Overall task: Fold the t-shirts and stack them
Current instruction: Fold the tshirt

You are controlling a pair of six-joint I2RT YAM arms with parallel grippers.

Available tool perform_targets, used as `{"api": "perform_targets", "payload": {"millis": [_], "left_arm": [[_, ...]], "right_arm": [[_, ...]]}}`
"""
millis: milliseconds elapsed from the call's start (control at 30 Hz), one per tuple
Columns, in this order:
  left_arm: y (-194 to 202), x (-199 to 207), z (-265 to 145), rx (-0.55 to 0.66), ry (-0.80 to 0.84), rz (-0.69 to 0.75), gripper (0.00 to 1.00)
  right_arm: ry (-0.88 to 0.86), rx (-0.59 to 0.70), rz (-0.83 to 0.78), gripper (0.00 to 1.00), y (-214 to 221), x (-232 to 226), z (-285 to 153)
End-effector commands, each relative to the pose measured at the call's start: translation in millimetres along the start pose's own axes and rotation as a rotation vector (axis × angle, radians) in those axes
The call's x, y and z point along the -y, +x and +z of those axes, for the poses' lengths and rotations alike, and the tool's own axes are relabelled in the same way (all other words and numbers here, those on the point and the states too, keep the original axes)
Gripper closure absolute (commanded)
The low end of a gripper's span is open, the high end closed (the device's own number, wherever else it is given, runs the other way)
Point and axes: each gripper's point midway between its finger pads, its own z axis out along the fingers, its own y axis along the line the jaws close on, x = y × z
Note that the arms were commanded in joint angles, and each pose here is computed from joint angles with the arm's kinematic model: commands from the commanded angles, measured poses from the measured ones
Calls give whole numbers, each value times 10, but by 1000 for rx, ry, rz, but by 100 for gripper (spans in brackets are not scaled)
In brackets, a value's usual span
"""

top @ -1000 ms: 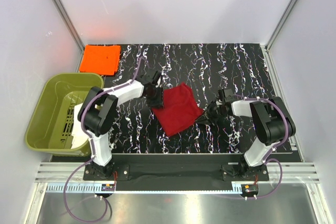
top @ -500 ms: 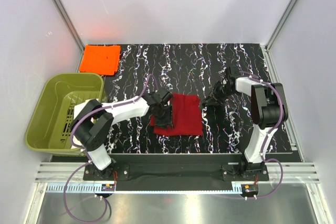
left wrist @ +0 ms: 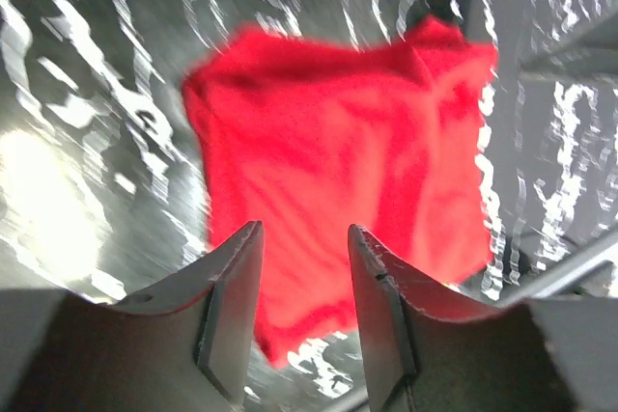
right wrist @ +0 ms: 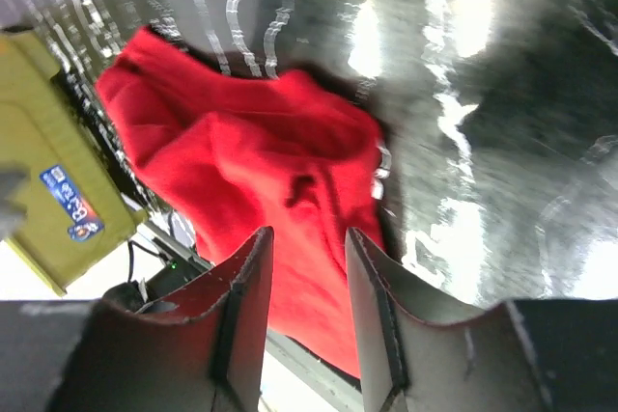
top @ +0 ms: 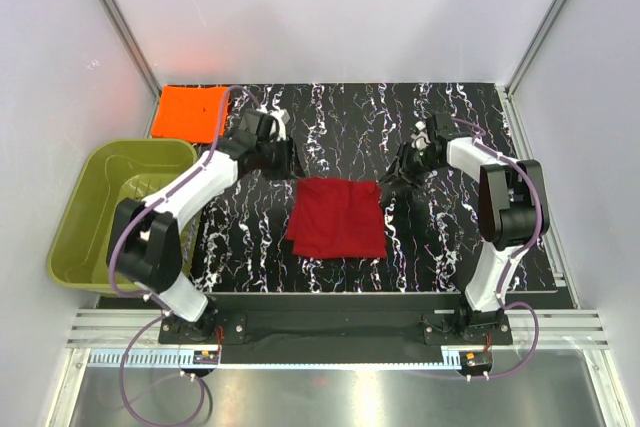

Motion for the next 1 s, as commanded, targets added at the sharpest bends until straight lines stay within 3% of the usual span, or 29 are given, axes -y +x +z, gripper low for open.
{"api": "perform_targets", "payload": {"millis": [0, 300, 467, 667, 967], "left_arm": [[-128, 55, 185, -38, 88, 179, 52], [-71, -187, 569, -123, 47, 218, 54], [-66, -229, 650, -133, 36, 213, 47], [-73, -315, 730, -139, 12, 195, 45], [-96, -384, 869, -139, 31, 163, 51]], "right_arm": [[-87, 11, -99, 57, -104, -260, -26], [-91, -75, -103, 52, -72, -353, 197], [-76, -78, -83, 52, -63, -305, 253], [-79, -100, -78, 52, -20, -269, 308], [-79, -120, -74, 53, 44, -242, 381]]}}
